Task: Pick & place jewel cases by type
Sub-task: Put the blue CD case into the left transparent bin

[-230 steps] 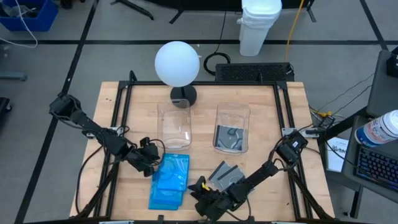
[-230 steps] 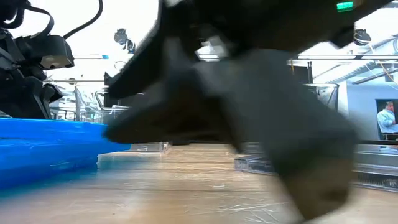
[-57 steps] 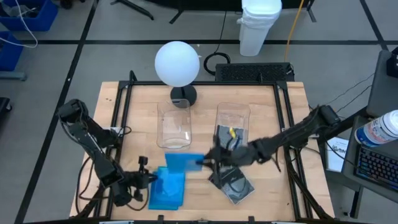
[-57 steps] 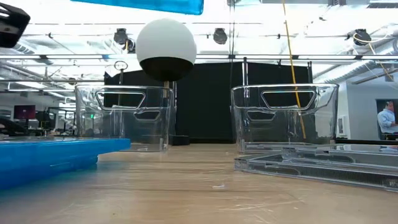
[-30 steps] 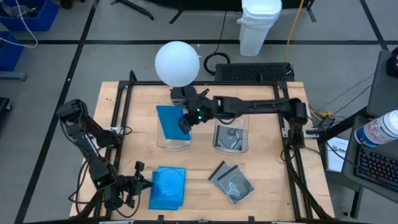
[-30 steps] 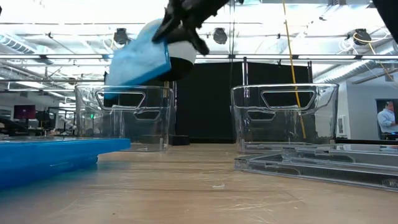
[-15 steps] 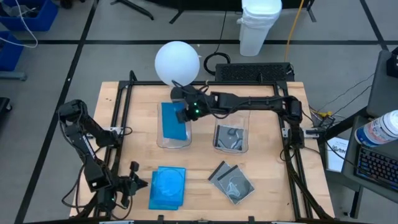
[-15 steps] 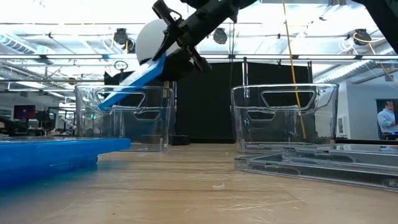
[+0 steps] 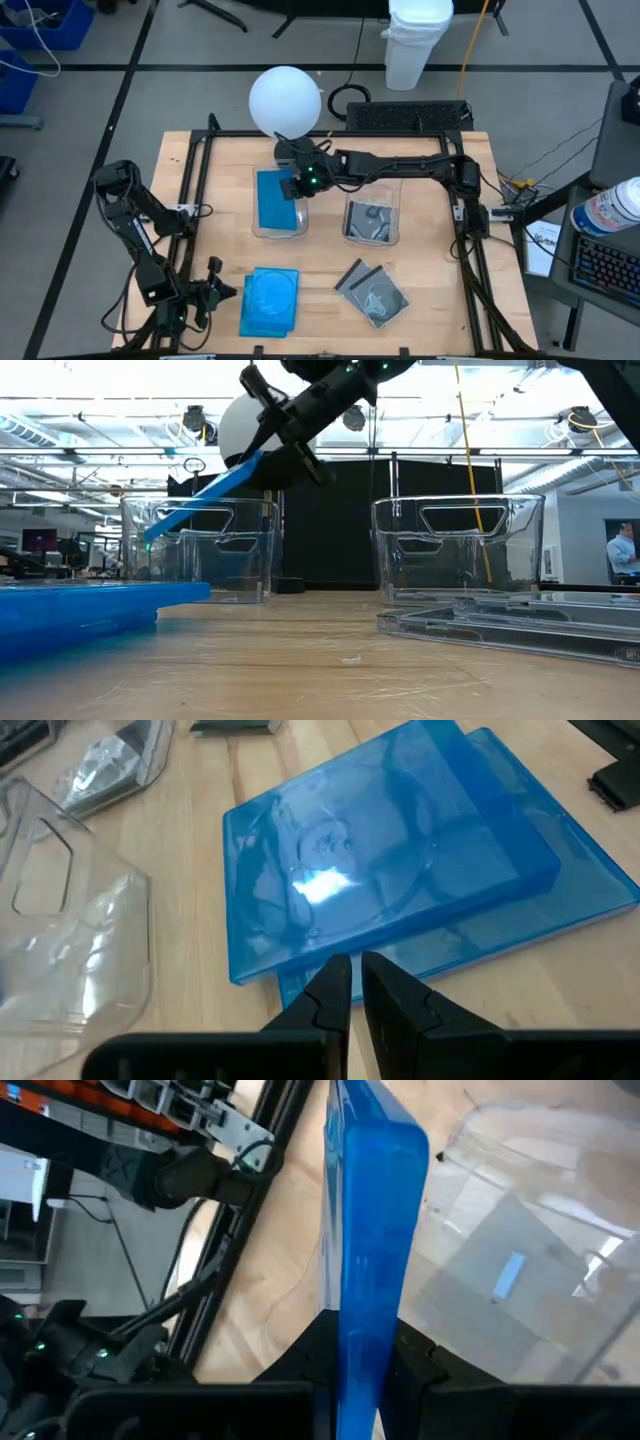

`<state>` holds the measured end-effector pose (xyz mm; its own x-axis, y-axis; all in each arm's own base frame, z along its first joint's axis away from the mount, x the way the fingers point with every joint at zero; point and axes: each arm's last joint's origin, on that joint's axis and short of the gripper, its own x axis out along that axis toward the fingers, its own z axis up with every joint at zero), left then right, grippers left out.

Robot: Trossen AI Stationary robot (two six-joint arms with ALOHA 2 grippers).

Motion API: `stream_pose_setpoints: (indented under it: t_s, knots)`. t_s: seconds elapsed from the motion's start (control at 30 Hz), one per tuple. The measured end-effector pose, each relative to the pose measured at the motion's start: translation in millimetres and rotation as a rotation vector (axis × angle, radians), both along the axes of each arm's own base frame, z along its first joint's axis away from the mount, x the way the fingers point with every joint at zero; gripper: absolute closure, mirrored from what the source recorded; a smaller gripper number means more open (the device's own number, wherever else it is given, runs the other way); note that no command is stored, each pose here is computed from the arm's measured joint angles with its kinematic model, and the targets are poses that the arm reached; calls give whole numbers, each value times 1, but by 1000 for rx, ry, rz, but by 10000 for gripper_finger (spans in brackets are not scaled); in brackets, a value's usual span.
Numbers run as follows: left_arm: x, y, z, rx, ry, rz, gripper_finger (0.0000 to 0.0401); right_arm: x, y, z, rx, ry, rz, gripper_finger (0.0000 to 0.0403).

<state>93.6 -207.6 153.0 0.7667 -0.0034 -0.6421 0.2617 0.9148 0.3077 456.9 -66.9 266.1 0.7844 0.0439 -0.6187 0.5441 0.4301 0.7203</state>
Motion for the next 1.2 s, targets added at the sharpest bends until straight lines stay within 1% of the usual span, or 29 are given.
stream_pose_setpoints:
  t_s: [0.07, 0.17, 0.37, 0.43, 0.67, 0.7, 0.97, 1.07, 1.2]
  knots:
    - [0, 0, 0, 0, -1, 0, 364, 0, 1, -4, 9, 25, 18, 375]
    - [0, 0, 0, 1, -1, -1, 364, 4, 0, -10, 8, 16, 13, 372]
    - [0, 0, 0, 4, -2, -2, 364, 5, -1, -26, 3, 82, 23, 372]
    - [0, 0, 0, 3, -2, -1, 364, 11, -1, -29, -15, 55, 15, 374]
    - [0, 0, 0, -11, -1, 9, 364, 16, 1, -49, 4, 96, 53, 361]
    - [0, 0, 0, -13, -1, 11, 364, 18, 1, -50, 4, 79, 58, 360]
    - [0, 0, 0, -15, -1, 13, 364, 19, 2, -57, -7, 79, 89, 363]
    - [0, 0, 0, -17, -1, 15, 364, 18, 2, -57, -17, 81, 98, 354]
    - [0, 0, 0, -18, -1, 16, 364, 18, 3, -57, -27, 83, 124, 328]
